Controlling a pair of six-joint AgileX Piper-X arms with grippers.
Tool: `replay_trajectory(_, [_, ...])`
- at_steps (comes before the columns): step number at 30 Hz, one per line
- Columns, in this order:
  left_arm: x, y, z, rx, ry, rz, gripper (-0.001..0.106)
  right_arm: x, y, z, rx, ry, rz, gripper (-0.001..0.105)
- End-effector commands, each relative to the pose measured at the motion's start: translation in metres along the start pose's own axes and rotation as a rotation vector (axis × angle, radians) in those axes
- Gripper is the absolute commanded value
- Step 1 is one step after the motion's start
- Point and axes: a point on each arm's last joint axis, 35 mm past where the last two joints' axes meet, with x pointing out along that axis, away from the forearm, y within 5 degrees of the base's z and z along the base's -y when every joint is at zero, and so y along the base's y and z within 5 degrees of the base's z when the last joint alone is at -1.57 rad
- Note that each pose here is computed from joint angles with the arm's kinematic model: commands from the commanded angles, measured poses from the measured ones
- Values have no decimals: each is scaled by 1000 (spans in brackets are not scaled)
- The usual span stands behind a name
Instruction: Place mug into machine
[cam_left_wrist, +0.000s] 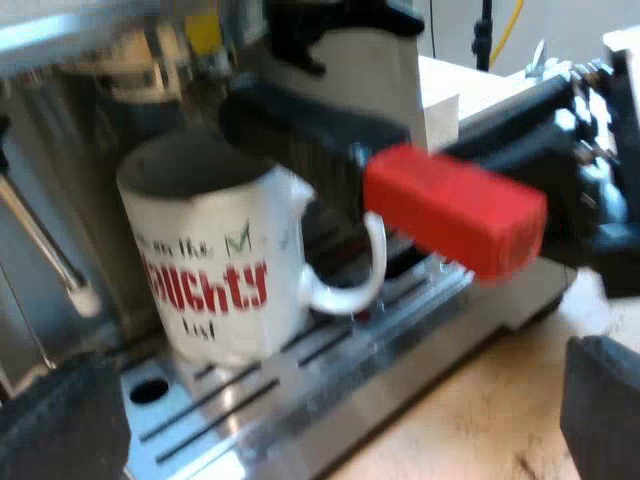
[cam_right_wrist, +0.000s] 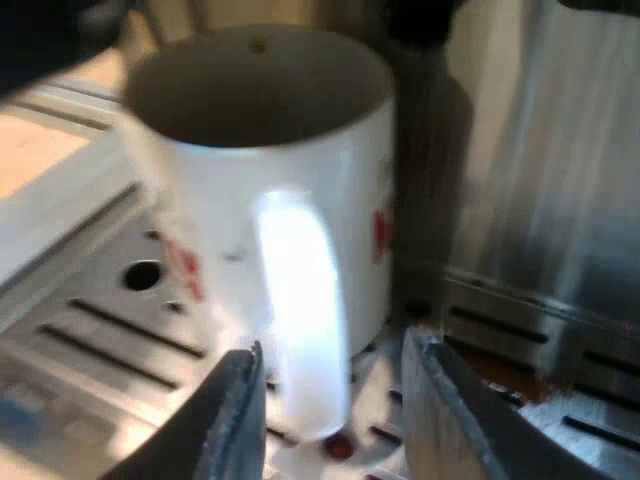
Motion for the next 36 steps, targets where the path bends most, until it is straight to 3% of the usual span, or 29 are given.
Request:
replay_trajectory(1, [-4,-4,17,1,-57,-15,89,-14,4,12,-11,-14,32,35])
replay_trajectory(6, [-8,-7,35,6,-106,-23,89,-36,8,29,-23,-32,72,35])
replay_trajectory(10, [-13,-9,50,11,-148,-29,89,-55,4,42,-26,-38,31,35])
replay_trajectory(15, [-21,-13,66,9,-132,-27,89,-74,-8,57,-8,-77,26,33])
replay_trajectory(18, [-28,-14,73,2,-65,-17,89,-88,-16,69,22,-135,13,22])
replay_trajectory(21, [-35,-16,82,0,-48,-14,89,-99,-23,78,46,-183,6,5])
replay_trajectory(23, [-37,-17,85,0,-50,-14,89,-102,-26,81,54,-198,3,0])
replay_trajectory(28, [-53,-23,104,12,-129,-65,89,-112,-22,94,72,-239,-6,0])
replay_trajectory(36, [-72,-27,106,17,-203,-114,89,-130,-5,116,107,-265,-88,0])
